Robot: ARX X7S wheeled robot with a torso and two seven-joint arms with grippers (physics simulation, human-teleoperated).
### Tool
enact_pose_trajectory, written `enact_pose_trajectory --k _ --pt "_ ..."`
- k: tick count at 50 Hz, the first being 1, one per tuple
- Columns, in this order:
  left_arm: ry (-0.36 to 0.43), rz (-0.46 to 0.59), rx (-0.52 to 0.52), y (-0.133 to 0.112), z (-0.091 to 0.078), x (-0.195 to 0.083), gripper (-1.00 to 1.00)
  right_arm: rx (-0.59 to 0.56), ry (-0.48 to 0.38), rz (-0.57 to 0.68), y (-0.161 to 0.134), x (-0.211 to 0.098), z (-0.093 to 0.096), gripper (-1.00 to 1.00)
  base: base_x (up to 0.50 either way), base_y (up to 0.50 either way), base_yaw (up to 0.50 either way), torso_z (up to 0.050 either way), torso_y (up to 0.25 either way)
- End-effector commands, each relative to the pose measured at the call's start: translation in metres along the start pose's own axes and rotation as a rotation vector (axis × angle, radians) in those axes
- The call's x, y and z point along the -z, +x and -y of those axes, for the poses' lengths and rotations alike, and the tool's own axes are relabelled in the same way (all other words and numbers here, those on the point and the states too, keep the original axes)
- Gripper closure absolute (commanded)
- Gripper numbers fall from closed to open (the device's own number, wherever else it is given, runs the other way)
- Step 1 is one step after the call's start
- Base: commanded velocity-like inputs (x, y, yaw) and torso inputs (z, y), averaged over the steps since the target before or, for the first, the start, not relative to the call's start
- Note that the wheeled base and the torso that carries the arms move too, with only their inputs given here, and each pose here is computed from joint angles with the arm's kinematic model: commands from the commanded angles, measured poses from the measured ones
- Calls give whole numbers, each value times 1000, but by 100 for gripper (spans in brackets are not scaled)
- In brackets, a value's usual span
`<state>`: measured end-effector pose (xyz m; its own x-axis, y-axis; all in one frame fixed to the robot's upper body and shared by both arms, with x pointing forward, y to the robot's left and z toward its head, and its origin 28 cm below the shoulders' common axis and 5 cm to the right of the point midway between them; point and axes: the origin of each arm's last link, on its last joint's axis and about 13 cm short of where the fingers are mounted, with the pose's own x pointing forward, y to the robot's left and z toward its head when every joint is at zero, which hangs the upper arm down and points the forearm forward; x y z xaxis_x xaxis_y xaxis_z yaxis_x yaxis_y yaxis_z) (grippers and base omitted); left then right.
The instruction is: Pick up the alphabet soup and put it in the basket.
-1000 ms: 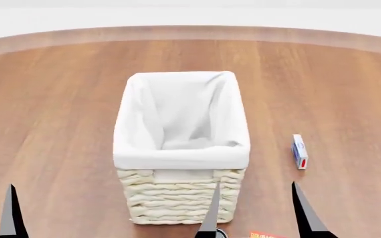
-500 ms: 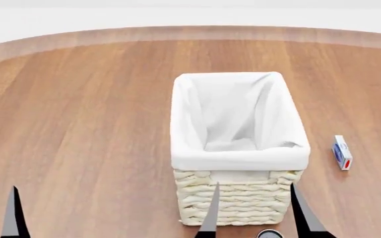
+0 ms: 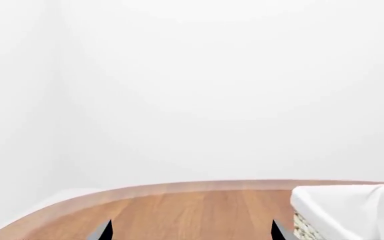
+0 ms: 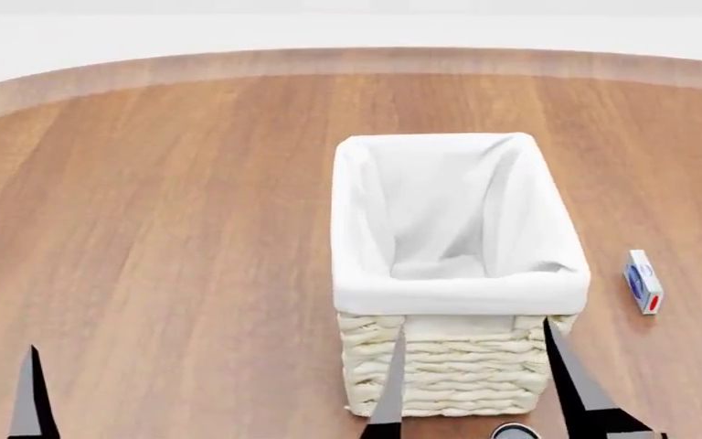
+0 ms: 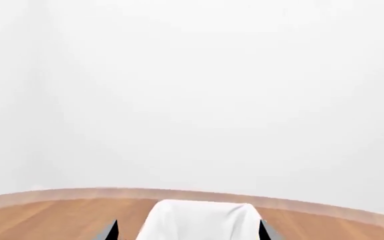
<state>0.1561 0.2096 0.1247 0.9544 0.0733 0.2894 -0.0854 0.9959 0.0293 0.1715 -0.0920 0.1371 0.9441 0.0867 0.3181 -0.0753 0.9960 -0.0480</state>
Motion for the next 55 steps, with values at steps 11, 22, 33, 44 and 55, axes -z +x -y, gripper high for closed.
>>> enact_pose_trajectory --k 11,22,33,44,55 --pt "14 -16 -14 3 -1 7 -100 4 -267 -143 -22 -2 49 -100 0 0 0 0 0" --pt "24 -15 -16 3 -1 9 -100 78 -307 -248 -65 9 67 -100 0 0 0 0 0" --pt "23 -18 -10 4 0 10 -100 156 -255 -306 -107 39 63 -100 0 0 0 0 0" --pt "17 -20 -12 4 0 10 -100 212 -221 -326 -128 55 61 -100 0 0 0 0 0" --pt "21 -23 -13 4 0 10 -100 252 -190 -332 -146 75 60 -100 0 0 0 0 0"
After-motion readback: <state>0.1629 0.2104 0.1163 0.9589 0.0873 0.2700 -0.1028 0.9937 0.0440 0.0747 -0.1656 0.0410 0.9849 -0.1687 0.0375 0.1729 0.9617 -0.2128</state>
